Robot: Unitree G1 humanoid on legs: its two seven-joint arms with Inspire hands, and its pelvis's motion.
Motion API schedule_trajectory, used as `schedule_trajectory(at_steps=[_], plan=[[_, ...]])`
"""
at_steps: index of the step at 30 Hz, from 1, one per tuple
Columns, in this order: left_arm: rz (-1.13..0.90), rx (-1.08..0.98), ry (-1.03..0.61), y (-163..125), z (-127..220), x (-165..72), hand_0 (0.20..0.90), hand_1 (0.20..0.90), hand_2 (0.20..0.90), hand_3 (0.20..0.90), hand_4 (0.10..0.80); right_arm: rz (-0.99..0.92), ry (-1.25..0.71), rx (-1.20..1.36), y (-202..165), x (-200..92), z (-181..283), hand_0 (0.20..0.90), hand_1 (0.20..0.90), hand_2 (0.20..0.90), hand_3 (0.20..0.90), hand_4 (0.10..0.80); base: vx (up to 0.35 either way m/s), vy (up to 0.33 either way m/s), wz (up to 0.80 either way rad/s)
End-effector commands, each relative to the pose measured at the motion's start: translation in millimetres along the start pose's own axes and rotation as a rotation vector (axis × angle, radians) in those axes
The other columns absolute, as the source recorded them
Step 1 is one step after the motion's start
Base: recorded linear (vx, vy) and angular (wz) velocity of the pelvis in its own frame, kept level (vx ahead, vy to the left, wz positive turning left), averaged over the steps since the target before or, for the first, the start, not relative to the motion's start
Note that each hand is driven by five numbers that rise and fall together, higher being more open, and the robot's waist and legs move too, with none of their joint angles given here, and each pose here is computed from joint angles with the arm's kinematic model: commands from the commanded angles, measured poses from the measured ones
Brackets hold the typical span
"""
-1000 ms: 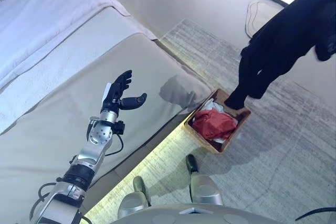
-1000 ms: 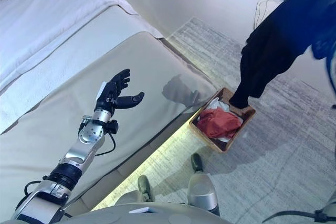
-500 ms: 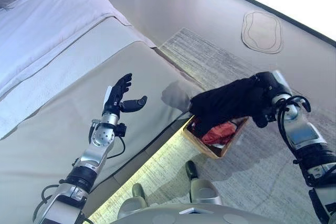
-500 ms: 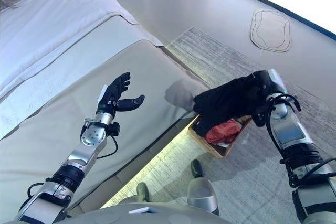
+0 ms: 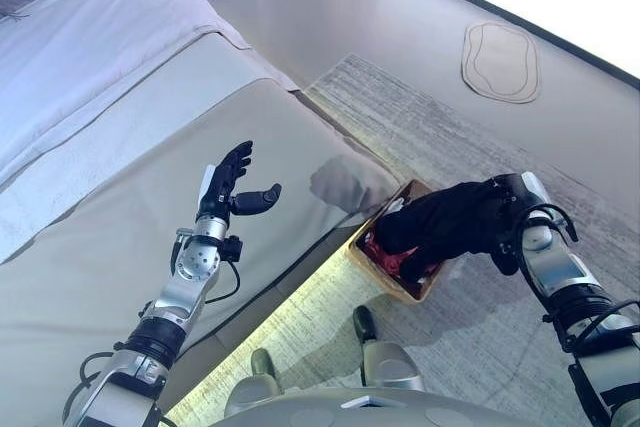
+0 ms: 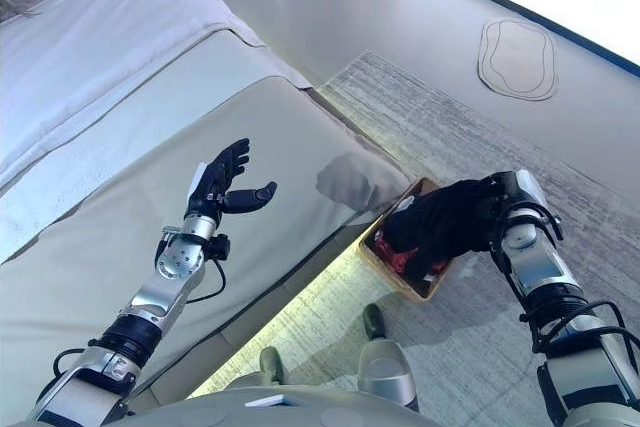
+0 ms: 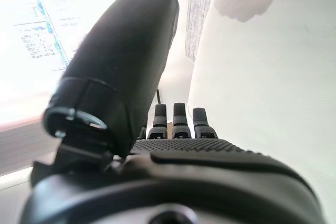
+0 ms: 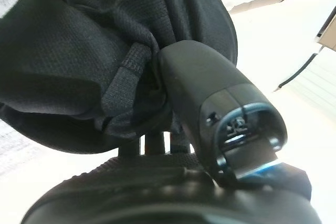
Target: Pick up the clothes from the bed and place them into the basket
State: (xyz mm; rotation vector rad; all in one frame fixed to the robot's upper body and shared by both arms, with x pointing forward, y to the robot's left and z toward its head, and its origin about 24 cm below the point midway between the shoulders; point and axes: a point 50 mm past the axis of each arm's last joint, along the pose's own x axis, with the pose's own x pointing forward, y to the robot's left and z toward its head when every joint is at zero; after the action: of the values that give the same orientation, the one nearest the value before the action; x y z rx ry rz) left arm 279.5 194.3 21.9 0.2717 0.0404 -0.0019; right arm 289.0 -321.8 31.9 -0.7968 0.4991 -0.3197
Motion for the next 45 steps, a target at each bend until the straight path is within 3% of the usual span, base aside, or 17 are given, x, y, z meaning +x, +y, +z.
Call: schedule_trajectory(at_steps=[1,9,10,11,38,45], plan=[[-0.026,0.024,-0.222,1,45,9,0.9,0.9,0.9,0.9,0.8,-0.144,-0.159,0.005,-31,10,46,0.3,0.3,0.3,0.2,0.1,-0.011,-0.047,-0.01],[-0.031,0.029,-0.232,1,45,8,0.9,0.9,0.9,0.9,0.8,-0.128,-0.177,-0.009,-17,9,45,0.3,0.3,0.3,0.2,0.1,-0.004,-0.015,0.01],[-0.032,0.027,-0.233,0,45,7,0.9,0.9,0.9,0.9,0.8,-0.131,-0.172,-0.016,-15,10,43,0.486,0.486,0.486,0.417,0.317,0.008,-0.009,0.05],[-0.033,0.026,-0.233,0,45,7,0.9,0.9,0.9,0.9,0.8,-0.129,-0.171,-0.025,-15,10,43,0.9,0.9,0.9,0.9,0.8,0.009,-0.006,0.06],[-0.032,0.02,-0.178,5,29,-7,0.9,0.9,0.9,0.9,0.8,-0.147,-0.155,-0.029,-9,0,24,0.9,0.9,0.9,0.9,0.8,0.022,-0.005,0.01],[-0.027,0.003,-0.137,3,19,-12,0.9,0.9,0.9,0.9,0.8,-0.135,-0.265,-0.027,-1,-9,37,0.9,0.9,0.9,0.9,0.8,0.039,0.01,0.01]])
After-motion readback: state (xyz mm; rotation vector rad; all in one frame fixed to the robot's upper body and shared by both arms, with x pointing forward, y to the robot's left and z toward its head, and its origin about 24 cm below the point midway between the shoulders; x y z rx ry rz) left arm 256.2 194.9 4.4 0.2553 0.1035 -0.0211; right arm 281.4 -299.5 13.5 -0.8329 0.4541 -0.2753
